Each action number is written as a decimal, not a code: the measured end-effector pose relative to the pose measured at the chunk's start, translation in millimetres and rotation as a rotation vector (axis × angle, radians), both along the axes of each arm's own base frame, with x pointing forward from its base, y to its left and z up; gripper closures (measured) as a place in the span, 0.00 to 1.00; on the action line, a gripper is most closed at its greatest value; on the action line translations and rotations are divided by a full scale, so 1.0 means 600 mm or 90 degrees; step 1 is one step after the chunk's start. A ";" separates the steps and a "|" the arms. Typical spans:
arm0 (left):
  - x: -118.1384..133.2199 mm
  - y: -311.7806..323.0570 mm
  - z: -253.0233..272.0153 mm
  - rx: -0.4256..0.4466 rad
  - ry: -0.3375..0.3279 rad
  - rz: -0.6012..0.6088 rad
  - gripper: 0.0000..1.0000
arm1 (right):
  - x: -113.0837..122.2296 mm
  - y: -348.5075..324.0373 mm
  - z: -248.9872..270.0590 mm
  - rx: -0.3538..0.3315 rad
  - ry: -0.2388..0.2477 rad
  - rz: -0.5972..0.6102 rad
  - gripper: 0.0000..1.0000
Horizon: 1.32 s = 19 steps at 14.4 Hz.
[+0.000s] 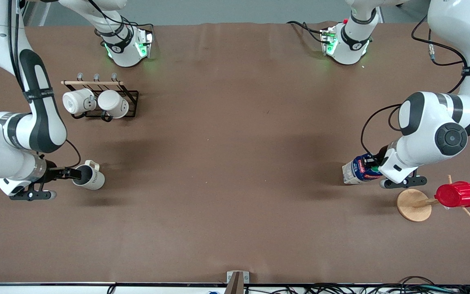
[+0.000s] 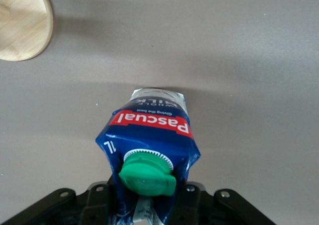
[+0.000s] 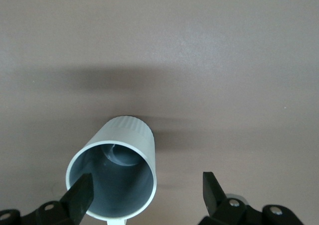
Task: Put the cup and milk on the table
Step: 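Grasp the milk carton with the left gripper while the right gripper reaches the mug, then carry the mug and carton toward the table centre with both grippers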
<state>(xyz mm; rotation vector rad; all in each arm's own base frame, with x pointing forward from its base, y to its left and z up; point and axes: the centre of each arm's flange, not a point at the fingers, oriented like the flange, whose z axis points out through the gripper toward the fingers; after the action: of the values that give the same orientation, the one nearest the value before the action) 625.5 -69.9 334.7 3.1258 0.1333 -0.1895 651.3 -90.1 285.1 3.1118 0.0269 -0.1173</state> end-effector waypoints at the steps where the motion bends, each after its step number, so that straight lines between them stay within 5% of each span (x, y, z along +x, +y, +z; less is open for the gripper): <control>1: 0.000 0.000 0.000 0.000 0.000 0.000 0.59 | -0.001 -0.003 -0.008 0.000 0.002 -0.001 0.04; 5: 0.000 -0.008 0.002 0.001 -0.002 -0.006 0.59 | -0.003 -0.009 -0.052 0.000 0.013 0.000 0.07; 8: 0.001 -0.019 0.007 0.002 -0.003 -0.013 0.59 | -0.006 -0.007 -0.083 0.002 0.028 0.001 0.22; 10: 0.001 -0.034 0.012 0.002 -0.003 -0.019 0.59 | -0.007 -0.004 -0.094 0.003 0.032 0.003 0.35; 15: 0.001 -0.053 0.021 0.001 -0.003 -0.030 0.61 | -0.005 0.019 -0.093 0.020 0.038 0.004 0.90; 19: 0.006 -0.059 0.033 -0.001 -0.006 -0.033 0.61 | -0.003 0.091 -0.072 0.046 0.060 0.001 0.95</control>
<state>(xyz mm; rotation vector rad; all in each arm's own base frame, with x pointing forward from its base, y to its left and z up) 628.9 -105.2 354.7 3.1302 0.0519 -0.1742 649.4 -35.6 242.0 3.1763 0.0363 -0.2694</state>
